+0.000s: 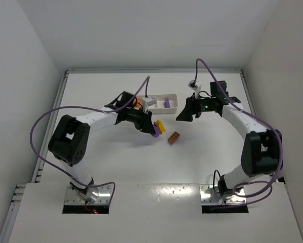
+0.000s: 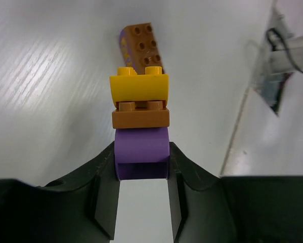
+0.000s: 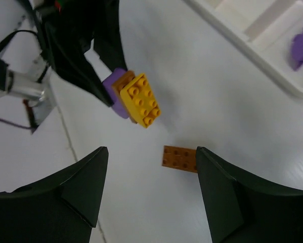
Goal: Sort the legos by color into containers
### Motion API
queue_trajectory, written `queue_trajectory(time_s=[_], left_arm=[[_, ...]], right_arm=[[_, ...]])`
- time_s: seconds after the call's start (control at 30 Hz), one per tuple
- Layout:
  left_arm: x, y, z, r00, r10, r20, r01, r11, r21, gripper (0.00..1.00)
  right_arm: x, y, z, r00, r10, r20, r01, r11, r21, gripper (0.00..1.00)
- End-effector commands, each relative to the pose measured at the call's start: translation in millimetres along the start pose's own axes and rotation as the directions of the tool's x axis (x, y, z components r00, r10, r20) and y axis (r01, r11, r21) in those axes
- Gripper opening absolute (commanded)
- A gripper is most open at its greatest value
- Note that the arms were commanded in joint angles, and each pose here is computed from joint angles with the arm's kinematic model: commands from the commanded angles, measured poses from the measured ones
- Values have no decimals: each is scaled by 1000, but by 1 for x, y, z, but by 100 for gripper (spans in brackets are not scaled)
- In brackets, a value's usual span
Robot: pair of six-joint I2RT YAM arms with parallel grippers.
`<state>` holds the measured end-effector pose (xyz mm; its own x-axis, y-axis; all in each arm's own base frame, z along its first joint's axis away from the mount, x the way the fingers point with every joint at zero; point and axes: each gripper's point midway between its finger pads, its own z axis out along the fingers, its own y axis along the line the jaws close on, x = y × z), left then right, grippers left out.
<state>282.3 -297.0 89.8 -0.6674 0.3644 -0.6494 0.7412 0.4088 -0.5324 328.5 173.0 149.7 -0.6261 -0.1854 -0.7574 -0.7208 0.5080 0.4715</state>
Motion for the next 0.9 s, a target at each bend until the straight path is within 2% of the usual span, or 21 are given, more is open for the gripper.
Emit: queue_trajectory(time_s=[0.0,0.23,0.5,0.57,0.6,0.63,0.73,0.87], left_arm=[[-25,-51,-33,997,44,62,-61,953,298,11],[-46,-74,-48,994,55,89,-87,907,413,10],[-61,-82,-50,993,62,101,-100,891,442,10],[-65,-83,-51,992,70,108,-110,891,441,10],[-67,-82,-50,993,63,105,-103,891,442,10],[-67,-82,-50,993,62,105,-103,891,442,10],[-70,-83,-51,991,69,111,-112,891,441,10],[-70,-83,-51,991,69,111,-112,891,441,10]], right_arm=[[-25,41,0,996,-54,64,68,969,-236,71],[-22,73,10,994,-91,65,109,922,-372,71],[-11,92,27,993,-115,8,106,886,-451,71],[-9,94,31,993,-121,2,109,882,-459,68],[-11,96,29,993,-118,3,105,878,-467,65],[-11,96,30,992,-126,7,114,877,-467,53],[-10,99,31,993,-122,0,107,869,-482,36],[-11,98,30,994,-107,4,95,863,-496,23]])
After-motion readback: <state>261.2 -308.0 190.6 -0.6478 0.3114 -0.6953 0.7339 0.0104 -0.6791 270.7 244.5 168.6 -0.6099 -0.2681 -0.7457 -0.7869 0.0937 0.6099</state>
